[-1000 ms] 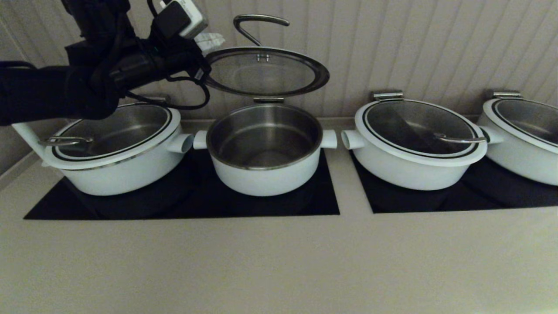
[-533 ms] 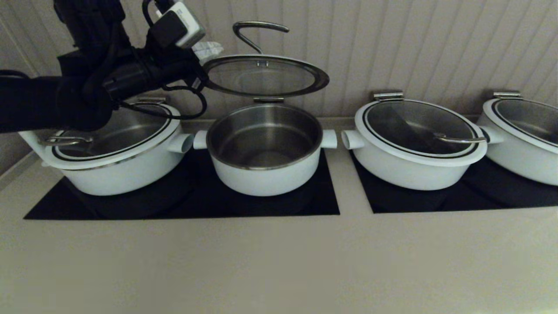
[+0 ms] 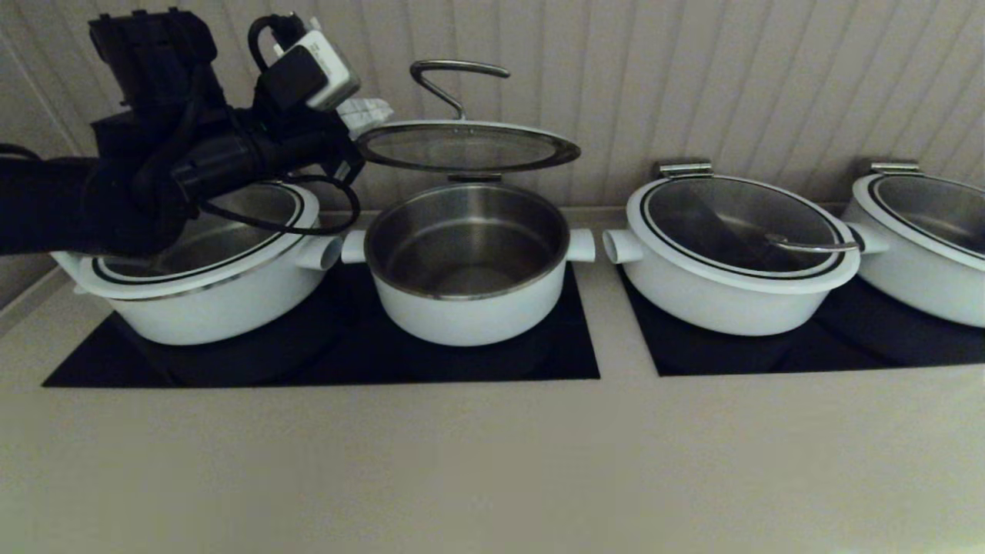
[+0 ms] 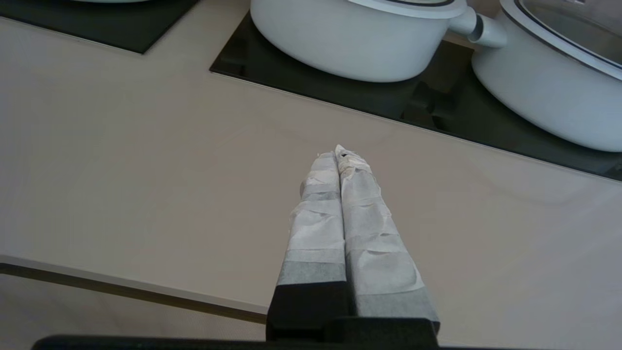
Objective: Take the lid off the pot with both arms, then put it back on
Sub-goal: Close the pot lid
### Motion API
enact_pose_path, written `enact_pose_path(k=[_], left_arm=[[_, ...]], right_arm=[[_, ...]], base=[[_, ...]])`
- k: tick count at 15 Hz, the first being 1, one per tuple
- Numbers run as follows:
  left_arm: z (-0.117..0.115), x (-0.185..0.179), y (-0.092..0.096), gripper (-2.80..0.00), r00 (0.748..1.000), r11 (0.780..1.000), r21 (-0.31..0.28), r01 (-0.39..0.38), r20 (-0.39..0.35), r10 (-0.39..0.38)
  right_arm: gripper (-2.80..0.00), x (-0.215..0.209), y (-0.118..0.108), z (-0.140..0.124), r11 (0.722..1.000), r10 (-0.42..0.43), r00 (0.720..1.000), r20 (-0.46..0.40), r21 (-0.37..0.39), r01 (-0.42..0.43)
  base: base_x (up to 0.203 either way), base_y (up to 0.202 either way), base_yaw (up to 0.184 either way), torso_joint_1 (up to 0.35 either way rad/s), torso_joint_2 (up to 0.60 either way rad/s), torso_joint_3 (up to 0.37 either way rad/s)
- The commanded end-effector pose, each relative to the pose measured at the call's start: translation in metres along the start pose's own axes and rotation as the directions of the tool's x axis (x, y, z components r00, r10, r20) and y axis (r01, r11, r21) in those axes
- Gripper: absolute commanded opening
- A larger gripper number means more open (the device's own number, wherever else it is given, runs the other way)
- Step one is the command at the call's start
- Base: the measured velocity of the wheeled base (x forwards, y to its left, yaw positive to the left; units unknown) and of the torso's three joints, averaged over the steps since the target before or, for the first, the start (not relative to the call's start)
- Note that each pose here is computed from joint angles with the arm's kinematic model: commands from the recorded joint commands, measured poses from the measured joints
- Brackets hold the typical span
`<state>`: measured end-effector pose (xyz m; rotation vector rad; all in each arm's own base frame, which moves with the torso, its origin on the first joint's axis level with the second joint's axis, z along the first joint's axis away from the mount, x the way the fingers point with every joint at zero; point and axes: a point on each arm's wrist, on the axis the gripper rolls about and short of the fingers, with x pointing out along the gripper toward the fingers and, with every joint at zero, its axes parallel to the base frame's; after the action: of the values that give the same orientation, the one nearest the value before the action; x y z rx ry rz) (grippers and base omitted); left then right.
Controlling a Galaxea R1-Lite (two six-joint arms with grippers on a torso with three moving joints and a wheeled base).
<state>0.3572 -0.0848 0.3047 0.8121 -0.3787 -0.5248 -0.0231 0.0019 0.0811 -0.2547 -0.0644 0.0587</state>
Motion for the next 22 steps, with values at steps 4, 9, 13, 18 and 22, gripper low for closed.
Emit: enact_pose_path(k=[4, 9, 13, 18, 22], left_arm=[[-0.004, -0.007, -0.010, -2.80, 1.000, 1.000, 0.005, 0.001, 0.002, -0.001], [-0.009, -0.015, -0.019, -2.80, 1.000, 1.000, -0.007, 0.019, -0.018, -0.019], [-0.014, -0.020, -0.029, -2.80, 0.999, 1.000, -0.012, 0.025, -0.026, -0.025], [-0.020, -0.024, -0.037, -2.80, 0.999, 0.999, -0.017, 0.034, -0.034, -0.034], [-0.023, -0.031, -0.044, -2.80, 0.997, 0.998, -0.030, 0.053, -0.055, -0.055]], right_arm=[[-2.80, 0.000, 0.000, 0.000, 1.000, 0.002, 1.000, -0.001, -0.002, -0.002], [-2.80, 0.000, 0.000, 0.000, 1.000, 0.001, 1.000, -0.001, -0.001, -0.001], [-2.80, 0.000, 0.000, 0.000, 1.000, 0.000, 1.000, -0.001, -0.002, 0.000], [-2.80, 0.000, 0.000, 0.000, 1.000, 0.000, 1.000, -0.001, -0.001, 0.000], [-2.80, 0.000, 0.000, 0.000, 1.000, 0.001, 1.000, -0.001, -0.001, -0.001]], base=[[0.000, 0.000, 0.000, 0.000, 0.00, 0.000], [0.000, 0.000, 0.000, 0.000, 0.00, 0.000], [0.000, 0.000, 0.000, 0.000, 0.00, 0.000], [0.000, 0.000, 0.000, 0.000, 0.00, 0.000], [0.000, 0.000, 0.000, 0.000, 0.00, 0.000]])
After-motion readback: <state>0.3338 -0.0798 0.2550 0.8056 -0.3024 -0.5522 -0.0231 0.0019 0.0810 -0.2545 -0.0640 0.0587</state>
